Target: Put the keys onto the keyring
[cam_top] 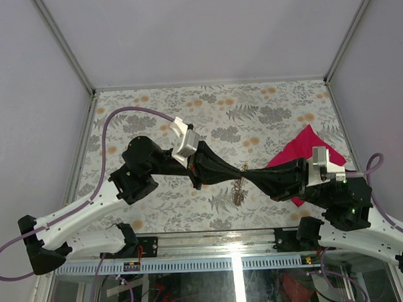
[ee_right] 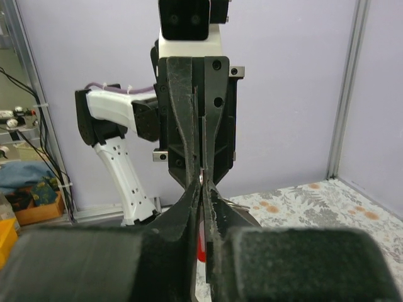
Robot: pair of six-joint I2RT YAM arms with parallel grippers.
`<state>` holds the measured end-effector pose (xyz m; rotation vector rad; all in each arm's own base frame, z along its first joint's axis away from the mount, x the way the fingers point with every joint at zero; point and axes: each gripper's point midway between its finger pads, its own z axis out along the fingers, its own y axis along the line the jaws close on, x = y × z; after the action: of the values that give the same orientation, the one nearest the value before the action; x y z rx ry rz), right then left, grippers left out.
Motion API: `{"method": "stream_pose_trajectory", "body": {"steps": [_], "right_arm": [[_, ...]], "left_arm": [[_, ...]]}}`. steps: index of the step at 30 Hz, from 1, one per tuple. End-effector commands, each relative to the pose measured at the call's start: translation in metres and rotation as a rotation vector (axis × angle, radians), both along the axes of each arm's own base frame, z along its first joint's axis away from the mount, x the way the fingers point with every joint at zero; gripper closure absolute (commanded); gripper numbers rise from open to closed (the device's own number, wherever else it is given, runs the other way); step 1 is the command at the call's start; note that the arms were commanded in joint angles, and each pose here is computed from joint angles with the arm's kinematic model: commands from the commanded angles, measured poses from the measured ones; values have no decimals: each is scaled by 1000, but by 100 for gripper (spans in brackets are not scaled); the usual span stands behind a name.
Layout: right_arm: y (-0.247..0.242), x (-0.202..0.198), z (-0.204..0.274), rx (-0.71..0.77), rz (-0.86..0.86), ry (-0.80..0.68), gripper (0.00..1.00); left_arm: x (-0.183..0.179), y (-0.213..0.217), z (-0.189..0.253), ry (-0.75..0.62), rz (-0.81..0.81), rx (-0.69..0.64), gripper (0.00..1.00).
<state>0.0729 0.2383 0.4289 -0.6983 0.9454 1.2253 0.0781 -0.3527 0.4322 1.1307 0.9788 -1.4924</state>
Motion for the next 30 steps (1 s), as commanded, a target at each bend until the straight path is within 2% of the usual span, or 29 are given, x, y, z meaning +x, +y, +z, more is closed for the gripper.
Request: {"method": "stream_pose_trajectory", "body": {"steps": [1, 5, 11, 17, 26, 30], "right_arm": [[-17, -5, 25, 26, -25, -36, 86], [-28, 4, 19, -60, -103, -38, 72], [-39, 19, 6, -184, -214, -55, 63], [-30, 23, -30, -425, -198, -31, 62], [-13, 46, -79, -630, -255, 21, 62], [-5, 62, -103, -710, -309, 44, 72]], "left_arm": [[7, 2, 10, -24, 59, 18, 100], [19, 1, -10, -10, 119, 158, 100], [32, 8, -42, -19, 186, 372, 100], [38, 15, -60, -29, 202, 528, 100], [55, 30, -86, -26, 285, 739, 100], [64, 41, -105, -25, 326, 864, 100]]}}
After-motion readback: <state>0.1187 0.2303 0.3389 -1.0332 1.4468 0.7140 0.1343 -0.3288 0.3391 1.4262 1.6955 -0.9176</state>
